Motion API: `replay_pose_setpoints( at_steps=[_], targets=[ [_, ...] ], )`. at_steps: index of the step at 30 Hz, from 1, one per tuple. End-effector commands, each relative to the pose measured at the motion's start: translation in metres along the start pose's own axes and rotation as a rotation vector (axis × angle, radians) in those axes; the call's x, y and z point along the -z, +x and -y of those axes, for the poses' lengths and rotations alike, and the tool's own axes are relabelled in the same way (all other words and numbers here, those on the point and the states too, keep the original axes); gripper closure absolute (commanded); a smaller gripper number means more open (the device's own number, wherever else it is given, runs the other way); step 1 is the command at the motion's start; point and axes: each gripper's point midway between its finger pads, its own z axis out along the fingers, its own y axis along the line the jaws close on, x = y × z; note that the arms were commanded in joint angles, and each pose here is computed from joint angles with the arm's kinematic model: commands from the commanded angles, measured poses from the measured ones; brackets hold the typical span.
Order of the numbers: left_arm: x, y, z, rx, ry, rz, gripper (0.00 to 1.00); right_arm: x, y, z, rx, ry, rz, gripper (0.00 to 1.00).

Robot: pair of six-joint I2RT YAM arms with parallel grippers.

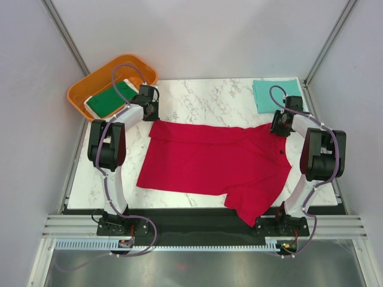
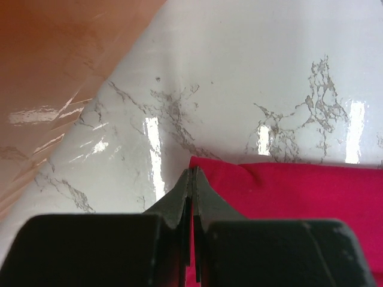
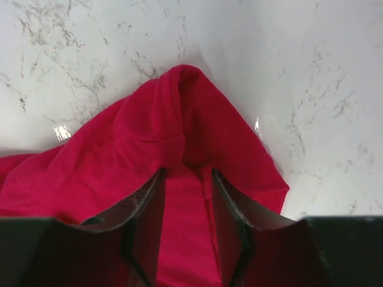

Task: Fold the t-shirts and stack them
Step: Fold the tshirt

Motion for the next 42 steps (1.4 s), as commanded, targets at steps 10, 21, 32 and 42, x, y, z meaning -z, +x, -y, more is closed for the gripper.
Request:
replay_pose_setpoints(
  at_steps=[10,21,32,42],
  targets=[
    [-0.006,-0.002,-0.022,0.05,-0.089,-0.011,0.98,0.02,-0.027,0.014,-0.047,0.064,0.135,1.0],
    [-0.007,0.001,-0.028,0.04,-0.12,-0.024,0.98,0.029,0.005,0.051,-0.178,0.268,0.121,1.0],
    [0.005,-0.013,-0.007,0.072,-0.037,0.008,0.77,0.02,0.004,0.021,-0.21,0.105,0.102,0.8],
    [0.087,-0.057,0.021,0.057,0.079,0.169,0.57,0.071,0.0,-0.045,0.047,-0.025,0.065,0.53]
  ],
)
